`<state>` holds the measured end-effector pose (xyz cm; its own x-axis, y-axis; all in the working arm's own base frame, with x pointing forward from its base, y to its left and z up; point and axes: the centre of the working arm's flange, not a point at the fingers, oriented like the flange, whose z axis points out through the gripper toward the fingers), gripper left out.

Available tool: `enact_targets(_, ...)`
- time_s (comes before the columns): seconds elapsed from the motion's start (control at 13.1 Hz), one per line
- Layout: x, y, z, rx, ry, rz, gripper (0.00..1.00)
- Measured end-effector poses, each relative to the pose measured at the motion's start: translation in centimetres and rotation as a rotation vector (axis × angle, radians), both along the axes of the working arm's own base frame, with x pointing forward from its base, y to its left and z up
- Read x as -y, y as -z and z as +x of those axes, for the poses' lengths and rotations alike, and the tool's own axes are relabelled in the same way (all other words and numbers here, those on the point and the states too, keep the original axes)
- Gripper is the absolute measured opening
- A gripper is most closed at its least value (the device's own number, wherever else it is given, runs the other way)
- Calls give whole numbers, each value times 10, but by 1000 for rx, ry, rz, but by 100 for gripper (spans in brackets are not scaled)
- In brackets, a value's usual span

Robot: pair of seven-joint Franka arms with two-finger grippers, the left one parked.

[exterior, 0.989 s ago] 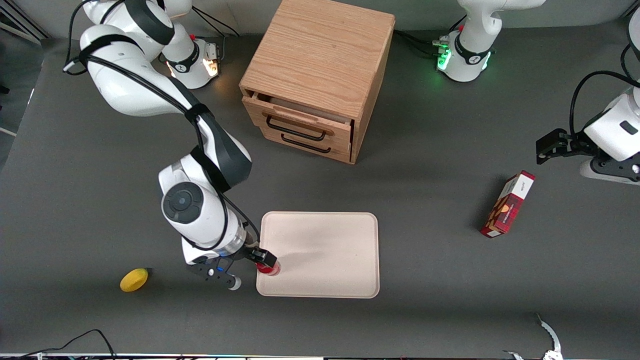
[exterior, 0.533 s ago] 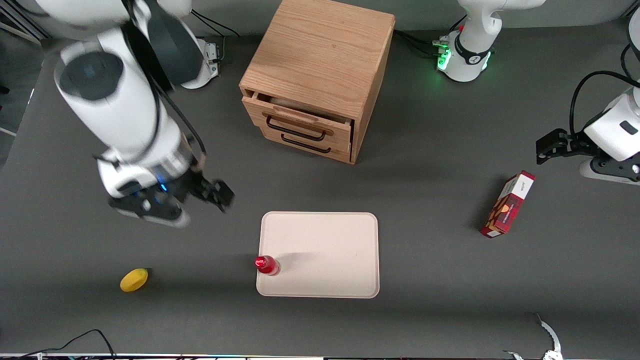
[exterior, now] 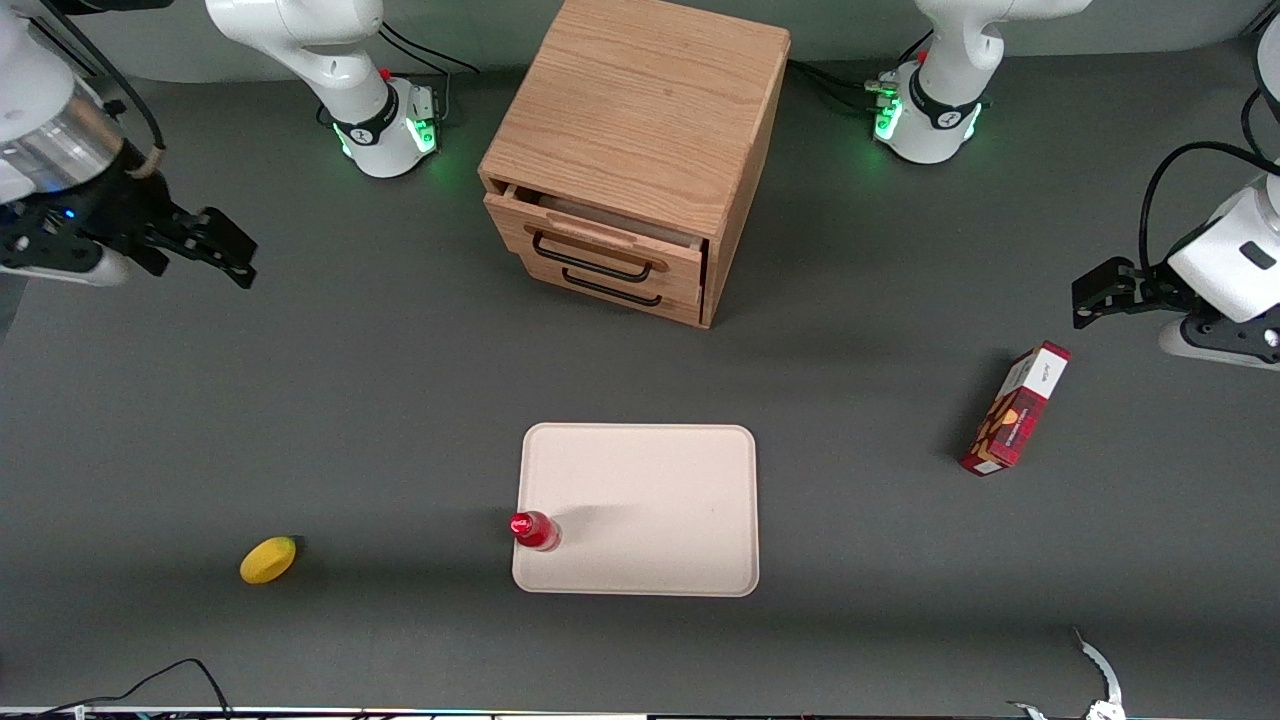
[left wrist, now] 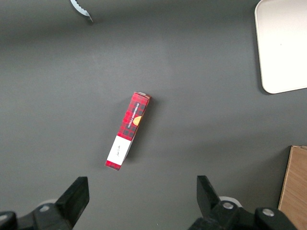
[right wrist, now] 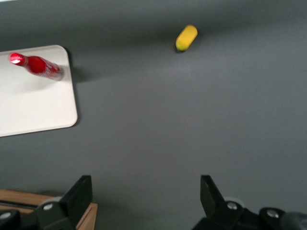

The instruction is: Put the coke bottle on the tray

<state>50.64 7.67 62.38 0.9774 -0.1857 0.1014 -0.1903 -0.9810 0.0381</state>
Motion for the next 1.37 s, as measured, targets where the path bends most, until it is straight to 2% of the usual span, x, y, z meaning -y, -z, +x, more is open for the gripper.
enact_targets(0.3, 5, 105, -25, -6, 2, 14, 100)
enact_targets(0.46, 5, 122, -27, -21, 1, 13, 100)
enact_targets(0.53, 5, 118, -26, -26, 2, 13, 100)
enact_targets(0.76, 8, 85, -17, -108, -14, 43, 100)
enact_targets(0.99, 49, 68, -7, -139, -32, 79, 100)
enact_targets(1.37, 51, 42, -11, -160, -33, 82, 100)
